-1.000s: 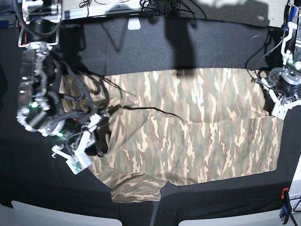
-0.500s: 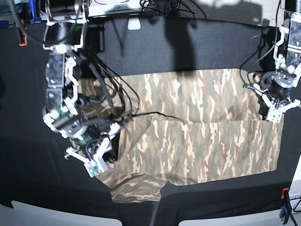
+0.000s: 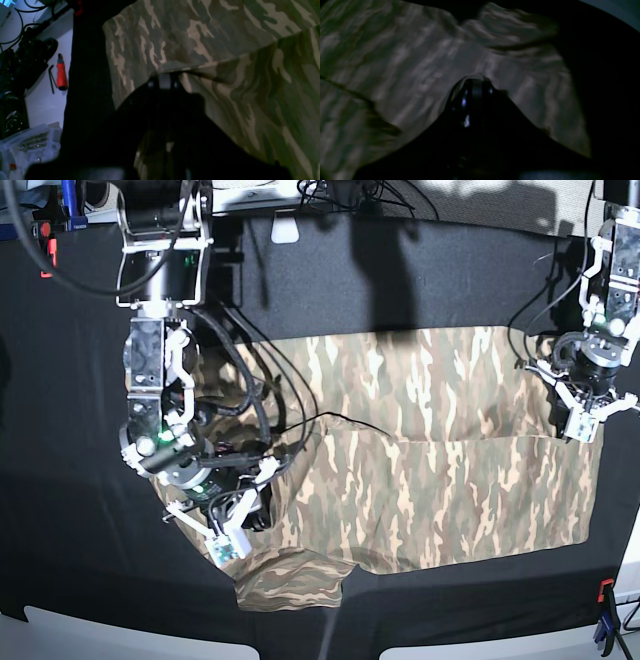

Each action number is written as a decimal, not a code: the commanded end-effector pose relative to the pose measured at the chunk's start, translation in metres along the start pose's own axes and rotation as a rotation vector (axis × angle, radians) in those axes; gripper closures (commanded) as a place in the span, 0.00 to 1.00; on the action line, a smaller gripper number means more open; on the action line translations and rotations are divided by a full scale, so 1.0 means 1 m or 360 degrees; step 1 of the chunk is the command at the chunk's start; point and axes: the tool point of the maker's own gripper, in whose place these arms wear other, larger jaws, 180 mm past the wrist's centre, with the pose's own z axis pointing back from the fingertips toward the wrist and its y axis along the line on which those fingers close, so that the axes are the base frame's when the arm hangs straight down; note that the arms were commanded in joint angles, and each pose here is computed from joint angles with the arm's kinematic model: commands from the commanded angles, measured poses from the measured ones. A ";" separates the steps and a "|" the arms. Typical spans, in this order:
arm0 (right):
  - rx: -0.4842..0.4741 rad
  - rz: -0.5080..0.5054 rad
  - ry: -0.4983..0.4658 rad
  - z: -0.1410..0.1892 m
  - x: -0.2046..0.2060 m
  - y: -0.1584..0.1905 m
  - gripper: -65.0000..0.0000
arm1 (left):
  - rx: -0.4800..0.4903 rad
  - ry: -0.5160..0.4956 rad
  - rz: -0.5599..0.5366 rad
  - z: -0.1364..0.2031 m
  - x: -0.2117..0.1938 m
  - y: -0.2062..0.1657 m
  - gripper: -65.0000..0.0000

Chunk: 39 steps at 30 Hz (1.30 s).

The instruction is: Layout the t-shirt on the table in an organized manner, then fold the t-shirt properly

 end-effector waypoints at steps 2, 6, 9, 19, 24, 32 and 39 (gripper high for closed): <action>-0.0080 0.0060 -0.0085 0.003 0.021 -0.014 0.87 | 0.0067 -0.0099 -0.0088 -0.002 0.019 0.016 0.98; -0.0329 0.0026 -0.0184 0.008 0.033 -0.041 0.58 | 0.0257 -0.0152 -0.0119 -0.006 0.029 0.041 0.69; -0.0446 -0.0040 -0.0301 0.013 0.047 -0.056 0.58 | 0.0324 -0.0113 -0.0101 -0.017 0.023 0.057 0.68; -0.0103 -0.0164 -0.0232 0.001 0.050 -0.013 0.59 | 0.0344 0.0071 0.0040 -0.031 -0.021 0.067 0.68; 0.0009 -0.0140 -0.0271 0.002 0.055 -0.001 0.59 | 0.0331 0.0061 0.0110 -0.032 -0.020 0.066 0.68; 0.0251 -0.0077 -0.0051 0.003 0.025 0.027 0.59 | 0.0293 0.0428 0.0211 -0.025 -0.053 0.058 0.68; 0.0323 -0.0014 0.0152 0.010 -0.029 0.040 0.59 | 0.0220 0.0275 0.0266 -0.017 -0.008 0.044 0.68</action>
